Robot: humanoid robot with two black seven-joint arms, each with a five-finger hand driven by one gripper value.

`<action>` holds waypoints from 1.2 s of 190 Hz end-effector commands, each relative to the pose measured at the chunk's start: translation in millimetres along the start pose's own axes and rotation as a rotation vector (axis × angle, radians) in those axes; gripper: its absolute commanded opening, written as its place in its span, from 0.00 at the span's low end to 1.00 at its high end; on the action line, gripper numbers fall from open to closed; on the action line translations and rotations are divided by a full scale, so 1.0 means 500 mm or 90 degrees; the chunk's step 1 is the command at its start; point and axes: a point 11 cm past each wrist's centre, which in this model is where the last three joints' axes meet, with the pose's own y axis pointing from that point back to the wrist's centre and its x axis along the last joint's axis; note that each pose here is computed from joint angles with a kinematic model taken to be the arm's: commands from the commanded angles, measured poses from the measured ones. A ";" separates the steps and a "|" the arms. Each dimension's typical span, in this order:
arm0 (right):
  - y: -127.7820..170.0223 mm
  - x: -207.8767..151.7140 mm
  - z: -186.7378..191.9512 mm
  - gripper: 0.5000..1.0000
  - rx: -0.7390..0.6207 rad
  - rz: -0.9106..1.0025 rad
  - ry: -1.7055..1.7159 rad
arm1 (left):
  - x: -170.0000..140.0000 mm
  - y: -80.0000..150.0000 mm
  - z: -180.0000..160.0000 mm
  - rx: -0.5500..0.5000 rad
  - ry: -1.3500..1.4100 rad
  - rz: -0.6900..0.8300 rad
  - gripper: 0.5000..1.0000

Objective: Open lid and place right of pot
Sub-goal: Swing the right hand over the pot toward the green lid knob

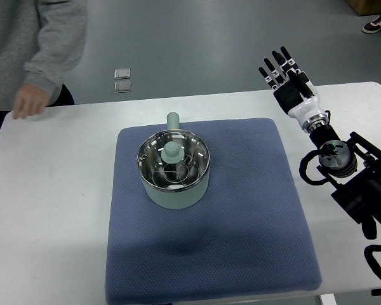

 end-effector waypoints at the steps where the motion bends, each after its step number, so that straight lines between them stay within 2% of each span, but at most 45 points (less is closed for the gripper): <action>1: 0.000 0.000 0.000 0.86 0.000 0.000 0.000 | 0.000 0.000 0.000 0.000 0.000 0.000 1.00; 43: 0.000 0.000 0.001 0.86 -0.003 0.000 0.003 | 0.000 0.000 0.000 0.000 0.001 0.000 1.00; 87: -0.012 -0.029 0.002 0.86 -0.014 -0.023 0.023 | -0.001 0.000 0.002 -0.002 -0.001 -0.001 1.00; 90: -0.017 -0.049 0.009 0.86 -0.028 -0.045 0.045 | -0.001 0.000 0.004 -0.003 -0.001 -0.001 1.00; 109: -0.022 -0.066 0.008 0.86 -0.039 -0.066 0.075 | -0.001 0.000 0.006 -0.004 -0.001 -0.001 1.00; 122: -0.035 -0.115 0.012 0.86 -0.085 -0.129 0.212 | 0.000 0.000 0.009 -0.005 -0.003 0.000 1.00; 132: -0.035 -0.115 0.012 0.86 -0.085 -0.129 0.213 | 0.000 0.000 0.009 -0.005 -0.003 0.000 1.00; 133: -0.040 -0.145 0.021 0.86 -0.117 -0.173 0.298 | 0.000 0.001 0.014 -0.008 -0.004 0.000 1.00; 140: -0.042 -0.166 0.029 0.86 -0.153 -0.213 0.377 | 0.000 0.001 0.016 -0.009 -0.004 -0.001 1.00; 154: -0.043 -0.181 0.032 0.86 -0.178 -0.241 0.435 | 0.000 0.001 0.017 -0.010 -0.004 -0.001 1.00; 155: -0.043 -0.202 0.037 0.86 -0.211 -0.280 0.527 | 0.000 0.001 0.016 -0.009 -0.004 -0.001 1.00; 165: -0.043 -0.202 0.037 0.86 -0.211 -0.281 0.528 | 0.000 0.001 0.016 -0.009 -0.004 -0.001 1.00; 166: -0.043 -0.225 0.041 0.86 -0.246 -0.327 0.628 | 0.000 0.001 0.016 -0.009 -0.004 -0.001 1.00; 188: -0.052 -0.271 0.043 0.86 -0.321 -0.425 0.843 | 0.000 0.001 0.017 -0.010 -0.003 -0.001 1.00; 208: -0.057 -0.295 0.042 0.86 -0.355 -0.465 0.921 | 0.000 0.001 0.016 -0.009 -0.003 -0.001 1.00; 209: -0.060 -0.318 0.037 0.86 -0.390 -0.495 0.991 | 0.000 0.001 0.017 -0.010 -0.003 -0.001 1.00; 211: -0.059 -0.324 0.037 0.86 -0.399 -0.501 1.006 | 0.000 0.001 0.017 -0.010 -0.003 -0.001 1.00; 228: -0.063 -0.368 0.034 0.86 -0.439 -0.538 1.100 | 0.000 0.001 0.017 -0.010 -0.003 -0.001 1.00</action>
